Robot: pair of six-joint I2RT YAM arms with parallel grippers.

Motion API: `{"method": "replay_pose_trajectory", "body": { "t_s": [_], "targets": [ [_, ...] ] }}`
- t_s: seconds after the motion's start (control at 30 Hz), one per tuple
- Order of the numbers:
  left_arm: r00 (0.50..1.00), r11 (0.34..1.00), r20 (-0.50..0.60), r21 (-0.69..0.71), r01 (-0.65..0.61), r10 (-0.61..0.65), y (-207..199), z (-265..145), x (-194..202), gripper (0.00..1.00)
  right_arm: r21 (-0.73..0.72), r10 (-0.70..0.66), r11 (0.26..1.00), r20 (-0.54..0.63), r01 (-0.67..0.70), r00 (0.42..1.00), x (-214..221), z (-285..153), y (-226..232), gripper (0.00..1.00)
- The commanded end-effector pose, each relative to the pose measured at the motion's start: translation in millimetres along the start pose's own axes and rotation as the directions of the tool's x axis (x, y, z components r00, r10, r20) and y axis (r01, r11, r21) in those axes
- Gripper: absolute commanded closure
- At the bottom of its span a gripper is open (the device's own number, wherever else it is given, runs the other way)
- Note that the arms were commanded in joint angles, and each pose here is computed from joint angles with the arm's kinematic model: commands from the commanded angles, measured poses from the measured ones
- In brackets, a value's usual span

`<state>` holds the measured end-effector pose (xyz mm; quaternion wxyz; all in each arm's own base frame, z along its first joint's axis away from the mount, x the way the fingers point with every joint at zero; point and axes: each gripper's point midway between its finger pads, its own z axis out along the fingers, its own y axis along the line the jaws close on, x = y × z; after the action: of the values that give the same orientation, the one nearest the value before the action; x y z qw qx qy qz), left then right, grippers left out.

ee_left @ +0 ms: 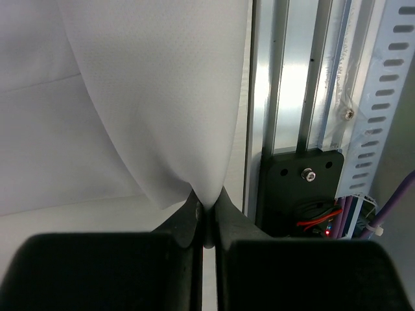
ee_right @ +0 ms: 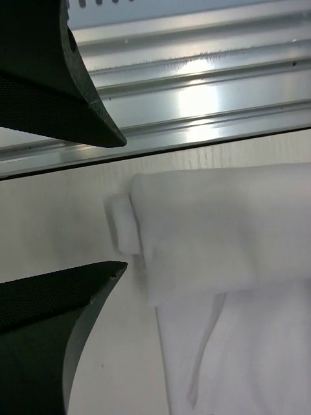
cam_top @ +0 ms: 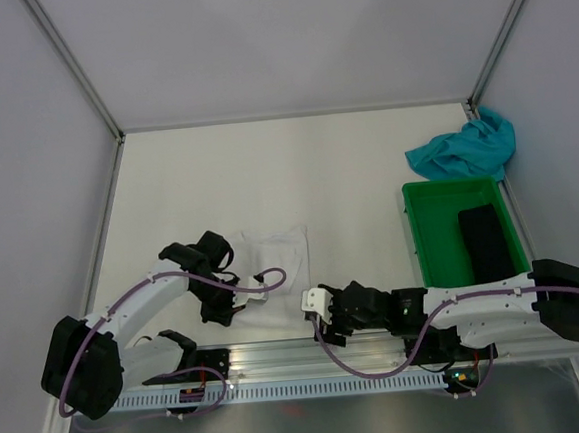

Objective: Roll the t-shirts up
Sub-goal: Roll the tshirt

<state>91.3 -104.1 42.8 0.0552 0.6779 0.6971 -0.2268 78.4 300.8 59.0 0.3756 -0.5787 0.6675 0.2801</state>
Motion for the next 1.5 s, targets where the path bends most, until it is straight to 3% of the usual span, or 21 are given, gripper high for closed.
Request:
{"method": "replay_pose_trajectory", "body": {
  "t_s": [0.0, 0.13, 0.37, 0.53, 0.63, 0.8, 1.0, 1.37, 1.47],
  "targets": [
    [0.998, 0.999, 0.042, -0.011, -0.039, 0.039, 6, -7, -14, 0.98, 0.242, -0.150, 0.960, 0.026, 0.139, 0.988, -17, 2, -29, 0.24],
    [0.998, 0.999, 0.051, -0.008, -0.034, 0.034, 6, -7, -15, 0.98, 0.261, -0.251, 0.929, -0.074, 0.262, 0.965, -11, 15, -19, 0.23],
    [0.998, 0.999, 0.046, -0.008, -0.038, 0.039, 7, -6, -14, 0.98, 0.241, -0.280, 0.921, -0.140, 0.307, 0.950, 2, 32, -12, 0.27],
    [0.998, 0.999, 0.057, -0.002, -0.037, 0.037, 5, -8, -16, 0.98, 0.203, -0.243, 0.939, -0.170, 0.276, 0.955, 3, 41, -5, 0.73],
    [0.997, 0.999, 0.073, 0.019, -0.041, 0.039, -1, -12, -17, 0.98, 0.140, -0.206, 0.964, -0.157, 0.228, 0.966, -2, 37, 2, 0.84],
    [0.996, 0.999, 0.085, 0.044, -0.023, 0.020, 2, -20, -15, 0.98, -0.172, -0.035, 0.985, -0.079, 0.021, 0.996, -11, 21, 35, 0.94],
    [0.995, 0.995, 0.094, 0.095, 0.021, -0.030, 5, -20, -13, 0.97, -0.414, 0.171, 0.893, -0.044, -0.174, 0.984, -20, 1, 40, 0.94],
    [0.985, 0.988, 0.124, 0.114, 0.107, -0.121, 38, -22, -20, 0.80, -0.436, 0.384, 0.815, -0.086, -0.381, 0.919, -14, 10, -13, 0.94],
    [0.980, 0.983, 0.121, 0.115, 0.143, -0.157, 46, -17, -20, 0.80, -0.417, 0.400, 0.814, -0.100, -0.404, 0.911, -9, 12, -20, 0.83]
  ]
}}
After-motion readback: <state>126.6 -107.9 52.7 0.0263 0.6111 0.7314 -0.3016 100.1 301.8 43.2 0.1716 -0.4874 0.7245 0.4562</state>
